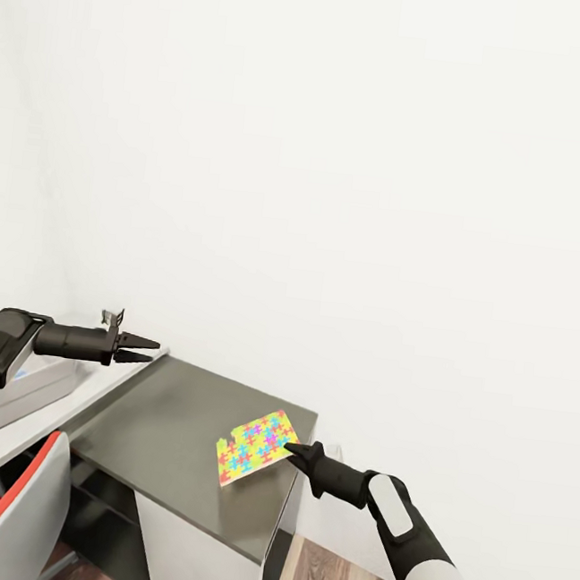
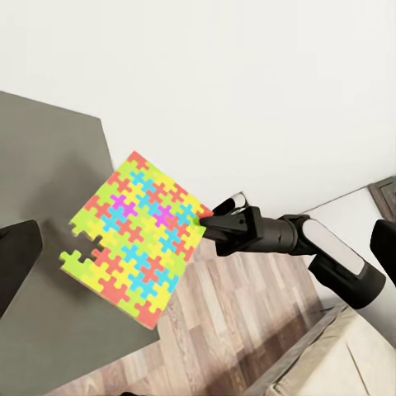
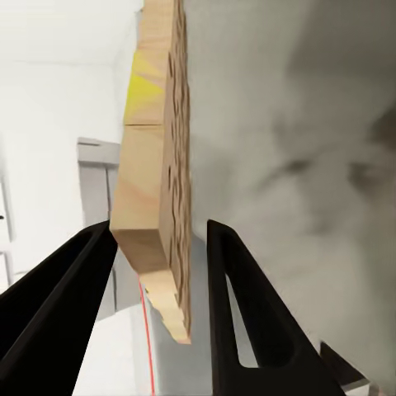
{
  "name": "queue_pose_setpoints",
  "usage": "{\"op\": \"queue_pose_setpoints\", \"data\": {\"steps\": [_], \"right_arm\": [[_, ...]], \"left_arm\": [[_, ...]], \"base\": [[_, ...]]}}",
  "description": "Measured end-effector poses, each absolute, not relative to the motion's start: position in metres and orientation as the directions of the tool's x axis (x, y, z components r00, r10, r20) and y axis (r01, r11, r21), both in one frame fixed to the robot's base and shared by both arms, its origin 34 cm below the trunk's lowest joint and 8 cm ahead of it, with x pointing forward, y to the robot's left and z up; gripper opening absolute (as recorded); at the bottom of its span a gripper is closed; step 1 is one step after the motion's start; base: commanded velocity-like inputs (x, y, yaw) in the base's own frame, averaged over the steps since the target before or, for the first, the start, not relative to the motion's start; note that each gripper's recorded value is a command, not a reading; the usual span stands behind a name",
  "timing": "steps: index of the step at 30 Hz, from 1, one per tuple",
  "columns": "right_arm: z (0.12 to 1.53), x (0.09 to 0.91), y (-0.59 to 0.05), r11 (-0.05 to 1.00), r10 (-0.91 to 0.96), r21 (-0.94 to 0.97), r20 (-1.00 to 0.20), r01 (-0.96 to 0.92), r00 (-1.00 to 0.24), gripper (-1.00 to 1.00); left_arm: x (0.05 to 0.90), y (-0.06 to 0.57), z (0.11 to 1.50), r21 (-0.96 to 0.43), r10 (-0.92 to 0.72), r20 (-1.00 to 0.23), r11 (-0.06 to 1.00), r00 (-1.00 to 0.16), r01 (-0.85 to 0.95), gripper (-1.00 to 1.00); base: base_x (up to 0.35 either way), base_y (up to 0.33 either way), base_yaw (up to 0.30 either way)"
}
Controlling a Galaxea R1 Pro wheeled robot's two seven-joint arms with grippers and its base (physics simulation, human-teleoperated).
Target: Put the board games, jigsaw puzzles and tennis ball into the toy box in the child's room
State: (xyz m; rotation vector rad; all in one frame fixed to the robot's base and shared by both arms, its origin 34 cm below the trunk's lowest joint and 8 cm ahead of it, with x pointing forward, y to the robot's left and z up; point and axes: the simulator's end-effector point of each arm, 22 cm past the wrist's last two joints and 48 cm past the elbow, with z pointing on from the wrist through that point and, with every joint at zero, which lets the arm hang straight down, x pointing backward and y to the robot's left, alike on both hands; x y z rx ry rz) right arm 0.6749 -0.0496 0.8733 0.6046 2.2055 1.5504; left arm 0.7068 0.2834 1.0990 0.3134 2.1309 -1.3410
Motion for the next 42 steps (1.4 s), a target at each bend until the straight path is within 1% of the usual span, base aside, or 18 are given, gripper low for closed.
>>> {"op": "queue_pose_setpoints", "data": {"steps": [22,28,33,42], "right_arm": [[0.901,0.671,-0.049,0.3,0.545,0.945,-0.058,0.13,-0.837,-1.0],[0.93,0.679,-0.051,0.299,0.548,0.952,-0.111,0.071,-0.829,-1.0],[0.94,0.678,-0.052,0.301,0.549,0.952,-0.124,0.057,-0.826,-1.0],[0.952,0.676,-0.051,0.301,0.548,0.952,-0.128,0.052,-0.827,-1.0]], "left_arm": [[0.703,0.284,1.127,-0.74,-0.112,-0.594,0.463,-0.796,0.487,1.0],[0.702,0.283,1.133,-0.74,-0.11,-0.594,0.464,-0.797,0.487,1.0],[0.701,0.283,1.139,-0.74,-0.11,-0.593,0.465,-0.797,0.487,1.0],[0.698,0.283,1.15,-0.737,-0.109,-0.596,0.466,-0.795,0.489,1.0]], "base": [[0.0,0.0,0.0],[0.0,0.0,0.0],[0.0,0.0,0.005],[-0.035,0.0,0.204]]}}
